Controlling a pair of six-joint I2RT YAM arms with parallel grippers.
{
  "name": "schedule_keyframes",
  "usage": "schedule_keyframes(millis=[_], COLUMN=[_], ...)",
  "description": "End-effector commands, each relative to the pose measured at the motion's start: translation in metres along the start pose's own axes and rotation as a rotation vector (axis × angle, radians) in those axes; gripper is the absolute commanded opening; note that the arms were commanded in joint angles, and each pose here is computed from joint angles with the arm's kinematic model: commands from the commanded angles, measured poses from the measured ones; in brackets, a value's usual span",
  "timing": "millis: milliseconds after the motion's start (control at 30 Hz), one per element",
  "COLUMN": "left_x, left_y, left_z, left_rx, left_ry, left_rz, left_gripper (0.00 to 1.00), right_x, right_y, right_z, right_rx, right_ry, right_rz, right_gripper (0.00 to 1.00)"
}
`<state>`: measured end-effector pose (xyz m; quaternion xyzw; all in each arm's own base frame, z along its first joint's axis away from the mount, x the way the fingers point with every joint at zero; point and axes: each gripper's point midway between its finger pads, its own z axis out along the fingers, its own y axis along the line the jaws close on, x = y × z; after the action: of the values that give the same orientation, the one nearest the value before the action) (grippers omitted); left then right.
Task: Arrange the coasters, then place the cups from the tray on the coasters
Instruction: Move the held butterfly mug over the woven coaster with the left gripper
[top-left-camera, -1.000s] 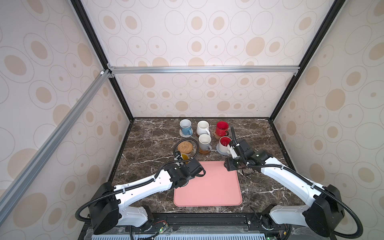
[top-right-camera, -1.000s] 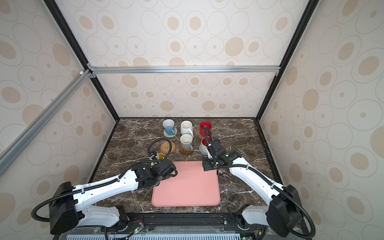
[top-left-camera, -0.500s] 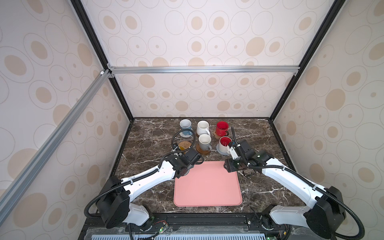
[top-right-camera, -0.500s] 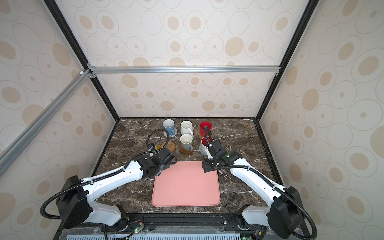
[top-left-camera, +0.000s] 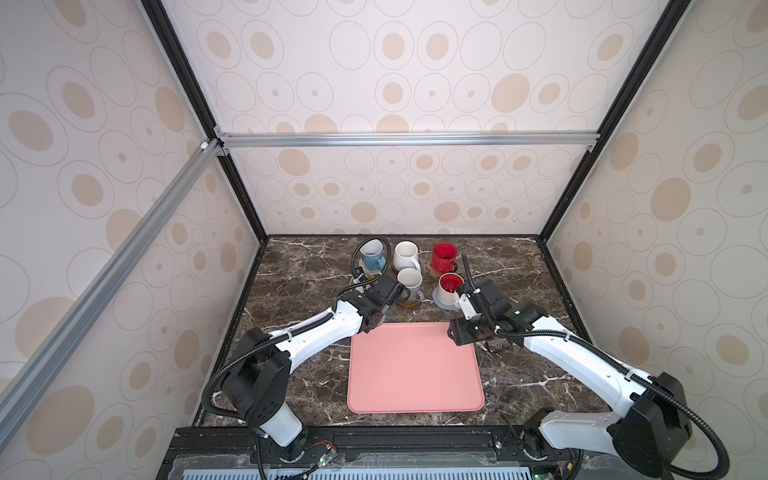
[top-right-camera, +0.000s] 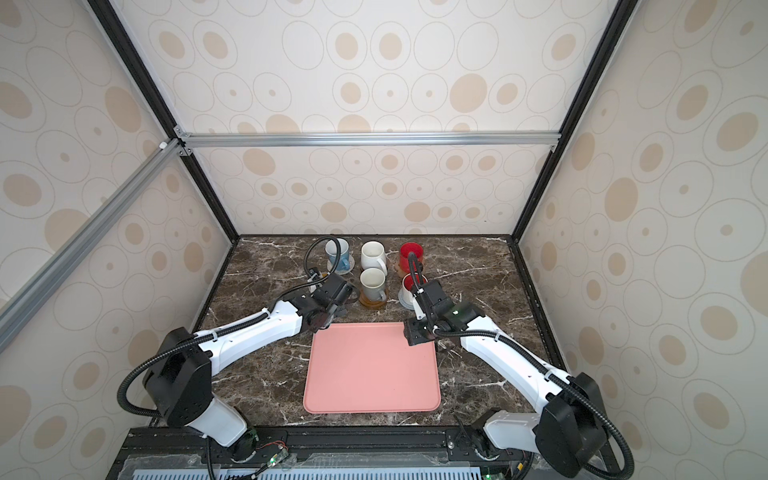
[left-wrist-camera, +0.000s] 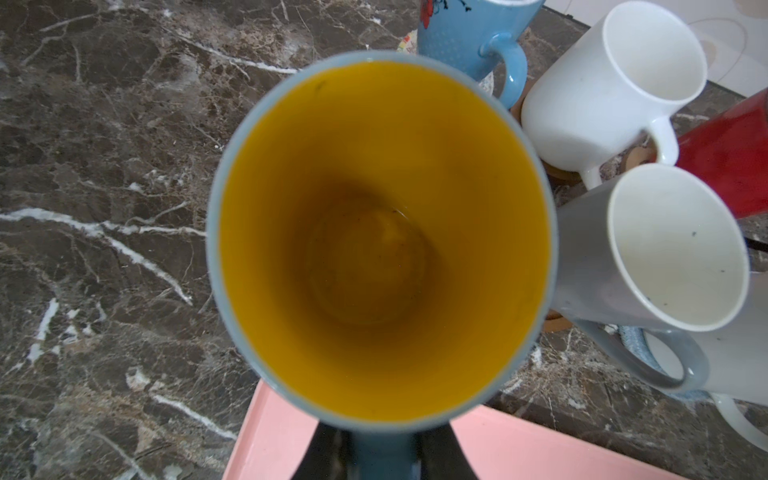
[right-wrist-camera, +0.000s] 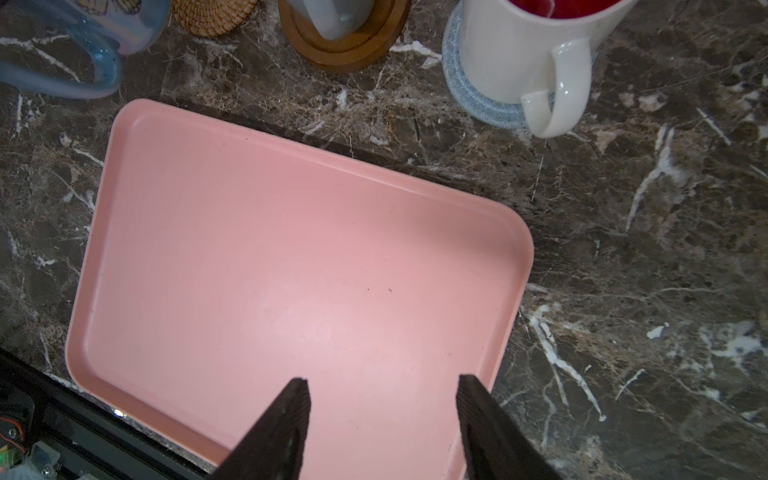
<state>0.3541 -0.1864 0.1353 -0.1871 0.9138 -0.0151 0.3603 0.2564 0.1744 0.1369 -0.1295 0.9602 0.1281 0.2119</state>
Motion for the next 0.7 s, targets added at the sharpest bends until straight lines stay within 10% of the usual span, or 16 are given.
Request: schedule_keyframes(millis=[0,667], left_x=[-0.050,-0.065], left_y=[-0.024,-0.041], left_z=[-0.010,0.028], left_rx=[0.064,0.048], left_ry=[-0.138,-0.137], left_rz=[-0.064,-0.085], left_gripper=[0.15,0.14], right_x=[0.006,0.009], right_y=[-0.005,-0.008], right_z=[-0.002,-0.003], right_rx=[0.016,0.029], right_ry=[0.015,0.027], right_rz=[0.004,-0.006], right_gripper=[0.60,0.60])
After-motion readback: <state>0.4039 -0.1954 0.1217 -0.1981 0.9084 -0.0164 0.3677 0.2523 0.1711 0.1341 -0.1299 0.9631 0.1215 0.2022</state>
